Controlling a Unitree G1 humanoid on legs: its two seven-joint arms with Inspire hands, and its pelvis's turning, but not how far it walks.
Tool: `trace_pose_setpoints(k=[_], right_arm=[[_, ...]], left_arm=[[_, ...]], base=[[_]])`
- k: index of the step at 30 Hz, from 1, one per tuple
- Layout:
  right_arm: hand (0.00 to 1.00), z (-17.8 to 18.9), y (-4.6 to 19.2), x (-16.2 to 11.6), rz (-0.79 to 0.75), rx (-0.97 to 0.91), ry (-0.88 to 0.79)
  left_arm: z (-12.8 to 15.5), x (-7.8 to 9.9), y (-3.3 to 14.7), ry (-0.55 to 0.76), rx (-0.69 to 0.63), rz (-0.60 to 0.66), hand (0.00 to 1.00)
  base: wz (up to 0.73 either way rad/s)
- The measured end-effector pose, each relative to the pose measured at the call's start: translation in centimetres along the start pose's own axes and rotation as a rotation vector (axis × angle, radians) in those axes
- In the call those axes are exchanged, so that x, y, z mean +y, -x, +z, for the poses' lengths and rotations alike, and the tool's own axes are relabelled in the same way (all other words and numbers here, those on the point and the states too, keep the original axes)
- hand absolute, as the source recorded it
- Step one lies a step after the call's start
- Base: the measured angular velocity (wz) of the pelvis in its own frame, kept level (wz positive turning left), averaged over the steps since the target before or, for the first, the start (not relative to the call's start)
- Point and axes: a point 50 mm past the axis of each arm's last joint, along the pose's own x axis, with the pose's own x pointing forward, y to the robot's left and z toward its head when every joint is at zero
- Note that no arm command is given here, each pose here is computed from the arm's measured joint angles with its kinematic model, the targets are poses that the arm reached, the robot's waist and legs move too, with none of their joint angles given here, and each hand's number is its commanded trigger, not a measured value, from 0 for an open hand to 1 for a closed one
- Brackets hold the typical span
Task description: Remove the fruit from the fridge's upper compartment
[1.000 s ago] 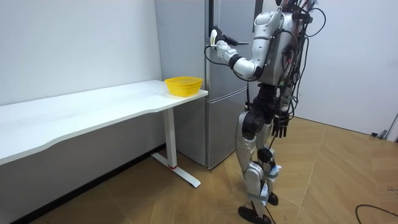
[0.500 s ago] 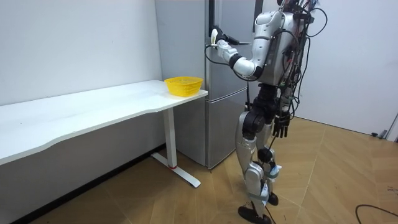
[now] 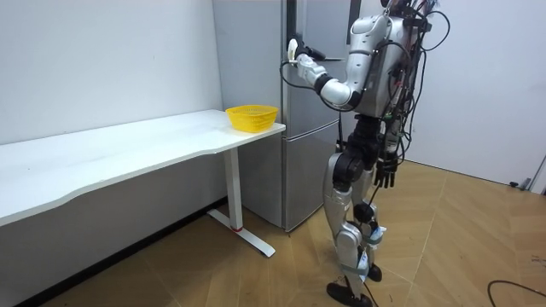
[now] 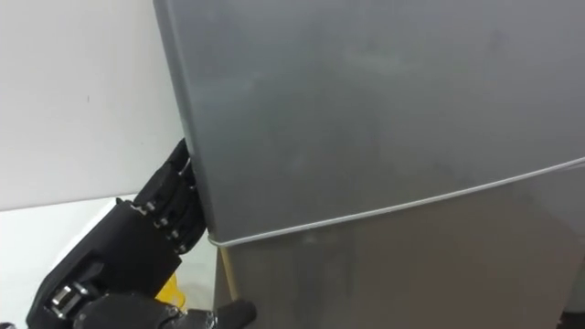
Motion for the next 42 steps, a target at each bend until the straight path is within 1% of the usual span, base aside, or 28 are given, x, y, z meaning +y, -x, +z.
trace_pose_setpoints(k=[4,6,11,17,19,20,21,22,23,24,25,26,42], right_arm=[[0.0,0.1,0.0,0.0,0.008,-0.004,0.001],[0.0,0.2,0.0,0.0,0.009,-0.009,0.003],[0.0,0.5,0.0,-0.1,0.006,-0.02,0.004],[0.0,0.4,0.0,-0.1,0.008,-0.02,0.004],[0.0,0.4,0.0,-0.1,0.008,-0.022,0.004],[0.0,0.4,0.0,-0.1,0.008,-0.022,0.004],[0.0,0.4,0.0,-0.1,0.007,-0.021,0.004],[0.0,0.4,0.0,-0.1,0.006,-0.021,0.003],[0.0,0.4,0.0,-0.2,0.004,-0.023,0.002],[0.0,0.5,0.0,-0.3,0.002,-0.025,-0.002],[0.0,0.5,0.1,-0.3,0.001,-0.026,-0.005],[0.0,0.5,0.1,-0.4,0.0,-0.027,-0.008],[0.0,0.3,0.1,-0.3,0.001,-0.029,-0.008]], left_arm=[[0.3,0.2,0.0,-0.015,-0.019,0.009,1.0],[0.5,0.1,-0.1,-0.026,-0.023,-0.022,1.0],[0.7,0.3,-0.4,-0.039,-0.028,-0.011,1.0],[1.1,-0.9,-1.6,-0.024,-0.064,-0.123,1.0],[1.1,-1.2,-1.7,-0.016,-0.07,-0.157,0.95],[1.2,-1.5,-1.7,-0.015,-0.074,-0.181,0.94],[1.3,-1.8,-1.7,-0.012,-0.081,-0.207,0.9],[1.3,-2.0,-1.7,-0.011,-0.084,-0.219,0.81],[1.4,-2.2,-1.8,-0.011,-0.089,-0.238,0.77],[1.4,-2.3,-1.8,-0.01,-0.093,-0.249,0.56],[1.4,-2.4,-1.8,-0.009,-0.094,-0.255,0.3],[1.4,-2.5,-1.8,0.001,-0.095,-0.266,0.0],[1.3,-3.0,-1.8,0.018,-0.095,-0.32,0.0]], base=[[0.0],[0.02],[0.01],[-0.01],[0.0],[0.0],[0.0],[0.0],[0.0],[0.0],[0.0],[0.0],[-0.02]])
